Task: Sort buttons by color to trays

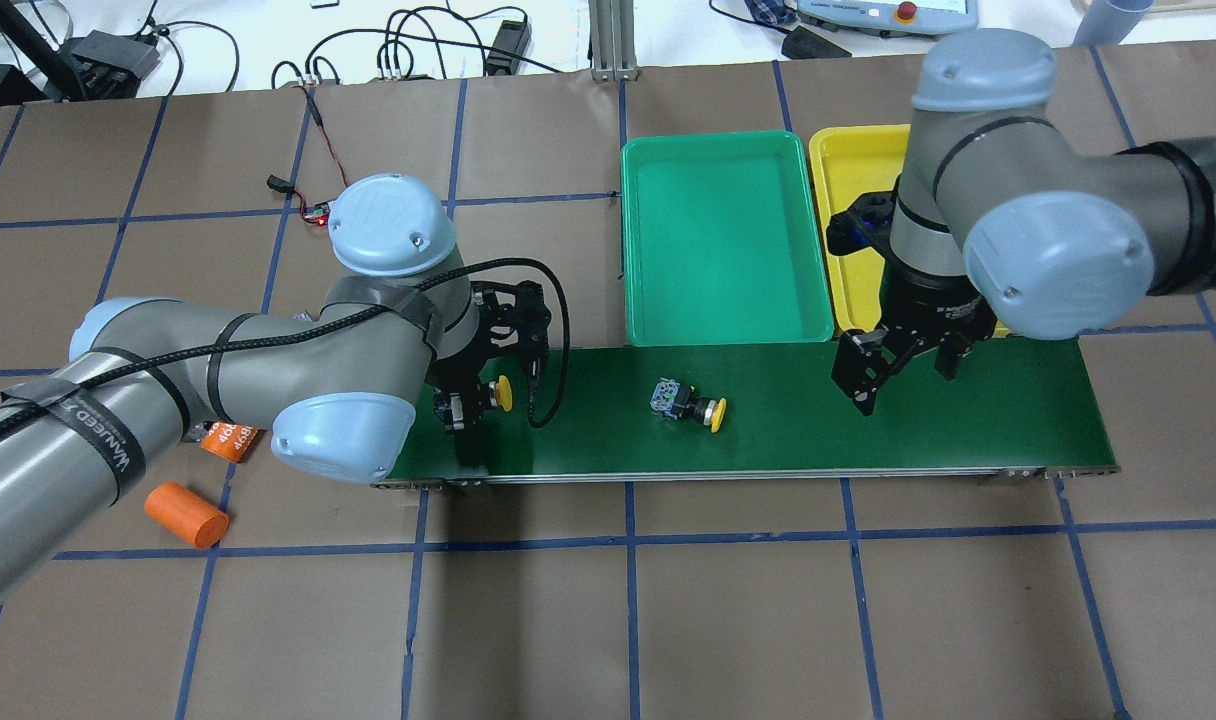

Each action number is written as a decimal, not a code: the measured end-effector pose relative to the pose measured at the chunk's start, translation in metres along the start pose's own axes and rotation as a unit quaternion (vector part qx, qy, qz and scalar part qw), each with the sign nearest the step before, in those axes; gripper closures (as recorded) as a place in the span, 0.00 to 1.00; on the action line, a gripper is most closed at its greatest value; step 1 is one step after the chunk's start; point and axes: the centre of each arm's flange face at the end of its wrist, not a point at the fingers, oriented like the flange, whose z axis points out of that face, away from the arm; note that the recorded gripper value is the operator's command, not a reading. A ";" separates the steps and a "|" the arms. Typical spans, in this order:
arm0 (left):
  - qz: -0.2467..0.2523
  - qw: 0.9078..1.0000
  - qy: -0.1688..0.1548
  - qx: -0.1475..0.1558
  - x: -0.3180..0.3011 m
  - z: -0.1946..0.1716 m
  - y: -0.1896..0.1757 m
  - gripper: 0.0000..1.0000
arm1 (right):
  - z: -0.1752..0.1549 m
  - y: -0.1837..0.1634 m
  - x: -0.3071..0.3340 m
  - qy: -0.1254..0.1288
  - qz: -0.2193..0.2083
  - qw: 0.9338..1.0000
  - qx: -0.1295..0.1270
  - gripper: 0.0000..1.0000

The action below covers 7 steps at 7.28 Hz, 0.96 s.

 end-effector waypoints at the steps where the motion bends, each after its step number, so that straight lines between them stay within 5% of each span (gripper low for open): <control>1: -0.003 1.000 -0.003 0.002 -0.001 0.000 -0.002 0.00 | 0.012 0.018 0.014 -0.001 -0.040 0.999 0.013 0.00; 4: -0.020 1.000 -0.017 0.010 -0.006 -0.009 -0.003 0.00 | 0.024 0.048 0.046 0.010 -0.168 0.985 0.037 0.00; 6: -0.045 0.998 -0.035 0.013 -0.030 -0.043 0.021 0.00 | 0.030 0.057 0.068 0.016 -0.259 0.965 0.045 0.00; 7: -0.098 0.995 -0.032 0.011 -0.054 -0.051 0.061 0.00 | 0.038 0.059 0.076 0.030 -0.304 0.950 0.056 0.00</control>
